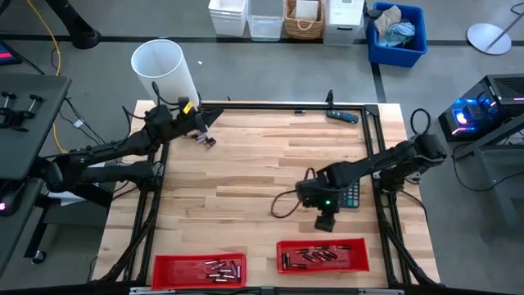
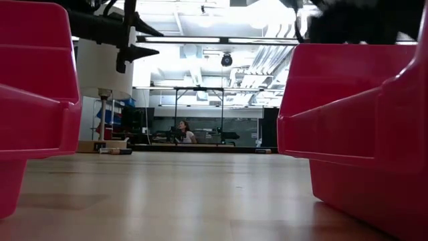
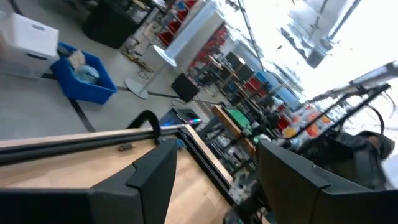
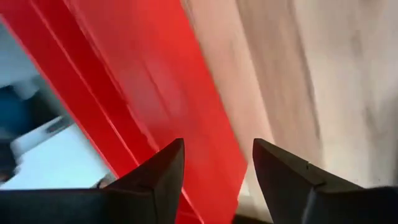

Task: Sort batteries
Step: Put the black-brown battery into the right red bin

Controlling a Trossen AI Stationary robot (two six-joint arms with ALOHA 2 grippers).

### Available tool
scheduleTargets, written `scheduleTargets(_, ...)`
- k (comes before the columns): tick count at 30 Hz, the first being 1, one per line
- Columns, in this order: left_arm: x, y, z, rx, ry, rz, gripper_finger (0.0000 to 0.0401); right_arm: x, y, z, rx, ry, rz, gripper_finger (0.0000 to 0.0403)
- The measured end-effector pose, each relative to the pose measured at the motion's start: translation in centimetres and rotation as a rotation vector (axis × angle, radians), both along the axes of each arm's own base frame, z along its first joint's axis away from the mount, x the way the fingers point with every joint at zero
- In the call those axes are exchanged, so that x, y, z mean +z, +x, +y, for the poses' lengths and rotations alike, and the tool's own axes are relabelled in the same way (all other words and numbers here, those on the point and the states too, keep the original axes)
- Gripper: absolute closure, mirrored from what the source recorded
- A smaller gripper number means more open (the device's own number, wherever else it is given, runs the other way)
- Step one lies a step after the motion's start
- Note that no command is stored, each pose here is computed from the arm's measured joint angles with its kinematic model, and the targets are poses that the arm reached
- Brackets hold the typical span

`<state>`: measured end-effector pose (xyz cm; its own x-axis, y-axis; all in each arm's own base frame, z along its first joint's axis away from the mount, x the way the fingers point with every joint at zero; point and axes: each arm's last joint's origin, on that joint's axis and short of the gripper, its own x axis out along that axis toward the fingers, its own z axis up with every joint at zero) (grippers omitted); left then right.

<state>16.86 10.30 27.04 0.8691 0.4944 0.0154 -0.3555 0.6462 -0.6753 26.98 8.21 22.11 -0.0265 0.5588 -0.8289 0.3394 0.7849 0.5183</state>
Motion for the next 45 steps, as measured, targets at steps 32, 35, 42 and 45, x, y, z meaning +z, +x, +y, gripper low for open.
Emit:
scheduleTargets(32, -2.7, 0.0, 2.3, 0.135, -0.159, 0.136, 0.0194, -8.5, -4.3, 2.7, 0.114, 0.131, -0.234, 0.0398)
scheduleTargets(35, -2.4, 0.0, 2.4, 0.132, -0.12, 0.126, 0.0194, -8.3, -4.2, 3.5, 0.108, 0.148, -0.264, 0.0401)
scheduleTargets(42, -2.6, 0.0, 2.4, 0.136, -0.113, 0.145, 0.0194, -8.3, -4.1, 3.6, 0.037, 0.123, -0.234, 0.0402)
scheduleTargets(45, -2.8, 0.0, 2.3, 0.139, -0.131, 0.161, 0.0194, -8.3, -4.0, 3.3, 0.02, 0.122, -0.231, 0.0402)
